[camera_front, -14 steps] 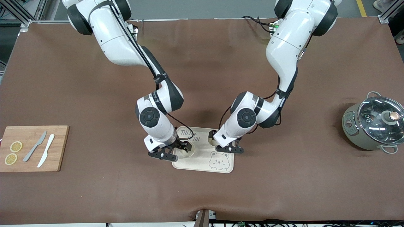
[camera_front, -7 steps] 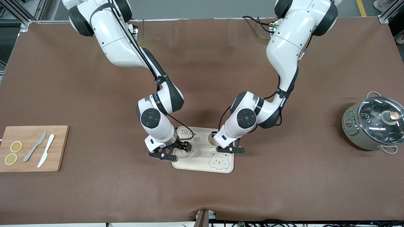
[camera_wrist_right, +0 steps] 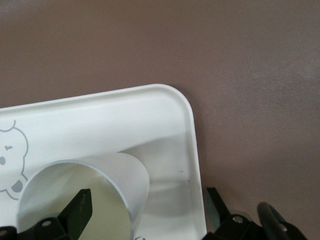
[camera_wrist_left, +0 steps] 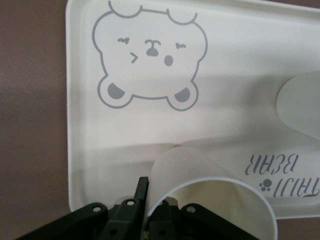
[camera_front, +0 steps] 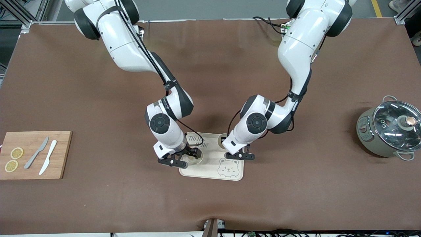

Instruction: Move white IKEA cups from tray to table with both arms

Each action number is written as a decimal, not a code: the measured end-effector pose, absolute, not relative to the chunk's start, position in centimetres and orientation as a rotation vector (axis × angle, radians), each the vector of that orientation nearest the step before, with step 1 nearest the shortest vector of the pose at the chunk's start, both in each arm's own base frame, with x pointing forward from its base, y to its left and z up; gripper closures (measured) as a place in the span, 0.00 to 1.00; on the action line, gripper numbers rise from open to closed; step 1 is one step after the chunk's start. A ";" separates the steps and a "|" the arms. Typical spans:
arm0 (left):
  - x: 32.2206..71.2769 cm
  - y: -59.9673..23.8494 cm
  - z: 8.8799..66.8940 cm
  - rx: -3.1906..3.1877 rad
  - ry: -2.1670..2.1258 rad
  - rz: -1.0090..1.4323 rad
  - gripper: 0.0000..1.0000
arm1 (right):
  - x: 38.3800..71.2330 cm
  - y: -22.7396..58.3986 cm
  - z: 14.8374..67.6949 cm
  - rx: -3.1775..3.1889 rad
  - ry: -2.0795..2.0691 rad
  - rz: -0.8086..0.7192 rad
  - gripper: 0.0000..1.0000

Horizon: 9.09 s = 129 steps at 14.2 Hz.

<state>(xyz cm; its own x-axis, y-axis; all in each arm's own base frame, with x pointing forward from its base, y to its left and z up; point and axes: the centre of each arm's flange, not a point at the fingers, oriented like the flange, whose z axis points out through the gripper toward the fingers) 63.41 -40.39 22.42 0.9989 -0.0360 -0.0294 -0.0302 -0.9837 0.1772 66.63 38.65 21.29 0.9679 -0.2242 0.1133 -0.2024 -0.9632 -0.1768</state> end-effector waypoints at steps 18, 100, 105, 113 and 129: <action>68.2 -17.7 43.4 3.069 0.005 -0.091 0.96 | 66.8 39.6 23.3 -2.940 0.311 -0.227 0.94; 56.2 -8.9 21.8 3.086 -0.069 -0.047 0.00 | 54.1 -5.4 60.4 -3.085 -0.127 -0.033 0.00; 57.9 -8.8 26.0 3.091 -0.073 -0.139 0.00 | 54.3 -5.3 60.0 -3.105 -0.131 -0.017 0.00; 61.7 -9.1 36.7 3.092 -0.066 -0.201 0.00 | 54.2 -8.3 61.3 -3.119 -0.045 -0.074 0.00; 63.2 -8.6 52.0 3.116 0.013 -0.045 0.00 | 54.4 -8.4 64.3 -3.125 -0.046 -0.171 0.00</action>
